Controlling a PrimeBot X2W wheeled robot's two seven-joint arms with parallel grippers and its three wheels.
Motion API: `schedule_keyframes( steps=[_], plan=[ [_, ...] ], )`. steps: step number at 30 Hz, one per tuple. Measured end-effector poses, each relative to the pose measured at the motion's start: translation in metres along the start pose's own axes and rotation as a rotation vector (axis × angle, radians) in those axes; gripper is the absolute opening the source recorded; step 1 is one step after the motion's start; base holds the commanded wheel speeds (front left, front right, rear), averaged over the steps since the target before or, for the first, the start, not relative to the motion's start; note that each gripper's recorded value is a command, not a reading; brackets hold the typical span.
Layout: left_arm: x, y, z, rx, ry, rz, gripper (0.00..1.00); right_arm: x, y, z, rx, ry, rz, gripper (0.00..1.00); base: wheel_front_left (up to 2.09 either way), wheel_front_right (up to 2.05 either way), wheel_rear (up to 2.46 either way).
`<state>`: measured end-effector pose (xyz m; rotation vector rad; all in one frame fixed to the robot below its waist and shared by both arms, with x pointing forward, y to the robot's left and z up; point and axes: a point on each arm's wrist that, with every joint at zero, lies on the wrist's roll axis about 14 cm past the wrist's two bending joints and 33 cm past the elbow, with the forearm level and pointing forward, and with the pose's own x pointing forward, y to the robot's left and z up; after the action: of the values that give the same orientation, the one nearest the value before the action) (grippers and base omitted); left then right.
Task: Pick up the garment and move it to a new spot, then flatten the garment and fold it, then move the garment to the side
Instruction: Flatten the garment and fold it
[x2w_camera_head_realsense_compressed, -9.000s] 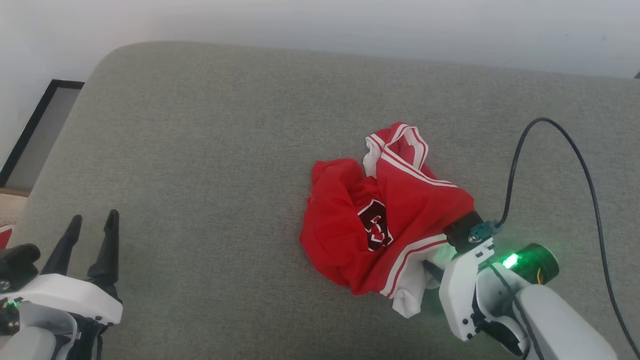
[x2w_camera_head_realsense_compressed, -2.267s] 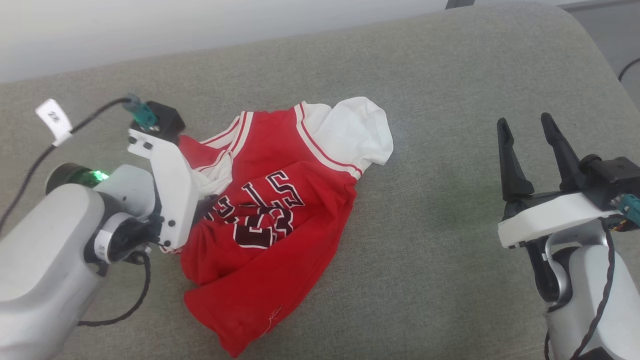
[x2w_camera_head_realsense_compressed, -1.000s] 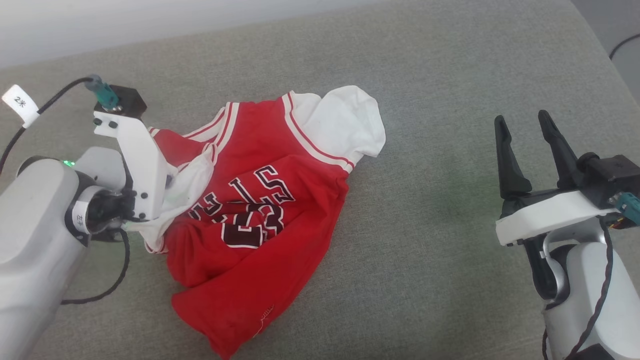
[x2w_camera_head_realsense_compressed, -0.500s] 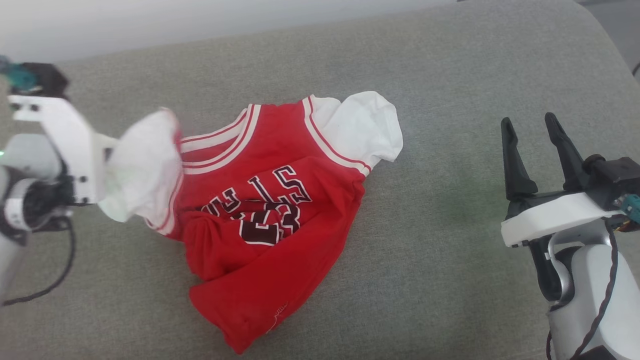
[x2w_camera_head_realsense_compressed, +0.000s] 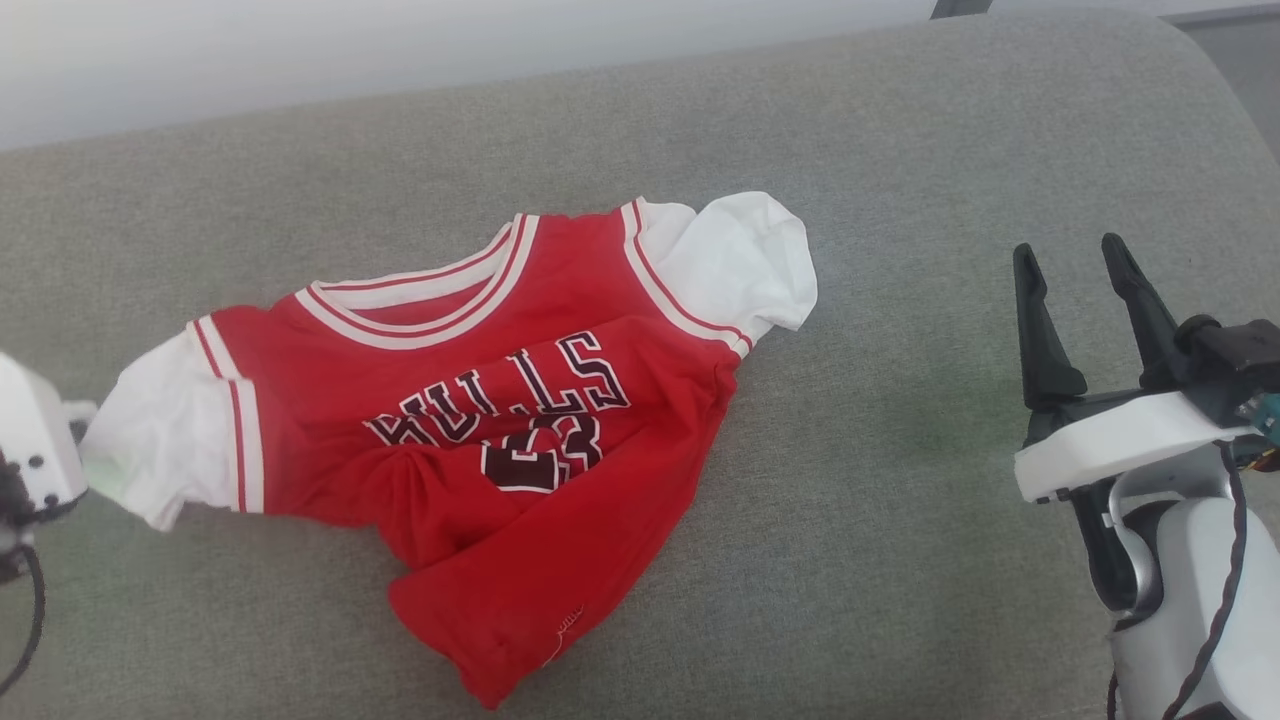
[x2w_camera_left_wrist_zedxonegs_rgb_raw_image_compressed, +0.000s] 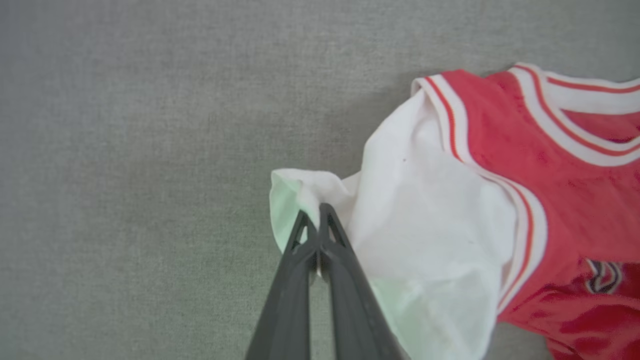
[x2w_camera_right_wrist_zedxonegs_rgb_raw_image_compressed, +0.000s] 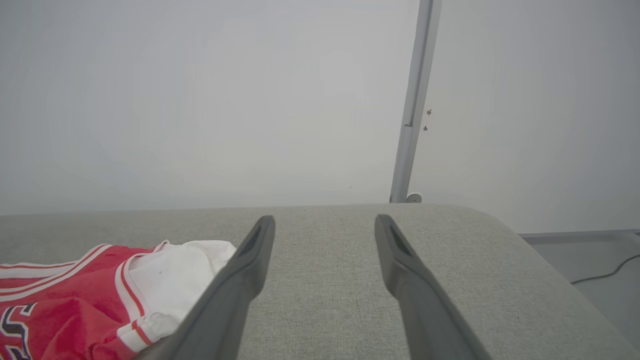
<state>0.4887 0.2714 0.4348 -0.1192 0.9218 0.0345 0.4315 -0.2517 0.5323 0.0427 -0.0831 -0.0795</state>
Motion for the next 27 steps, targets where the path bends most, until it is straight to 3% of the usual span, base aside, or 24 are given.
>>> schedule_keyframes(
  steps=[4, 6, 7, 18, 27],
  plan=[
    [0.004, 0.013, -0.022, -0.062, 0.037, 0.020, 0.00, -0.001, 0.001, 0.001, -0.001, 0.004, 0.003, 1.00, 0.00, 0.00, 0.00],
    [0.006, 0.015, -0.031, -0.072, 0.047, 0.025, 0.48, 0.000, 0.002, 0.002, -0.003, 0.001, 0.007, 1.00, 0.00, 0.00, 0.00],
    [0.006, 0.017, -0.034, -0.072, 0.048, 0.028, 1.00, 0.000, 0.002, 0.004, -0.004, -0.001, 0.009, 1.00, 0.00, 0.00, 0.00],
    [-0.010, 0.038, -0.027, -0.125, 0.014, 0.075, 1.00, 0.005, 0.014, 0.010, -0.011, -0.008, 0.047, 1.00, 0.00, 0.00, 0.00],
    [-0.017, 0.028, -0.018, -0.086, 0.032, 0.058, 1.00, 0.009, 0.024, 0.009, -0.011, -0.002, 0.075, 1.00, 0.00, 0.00, 0.00]
  ],
)
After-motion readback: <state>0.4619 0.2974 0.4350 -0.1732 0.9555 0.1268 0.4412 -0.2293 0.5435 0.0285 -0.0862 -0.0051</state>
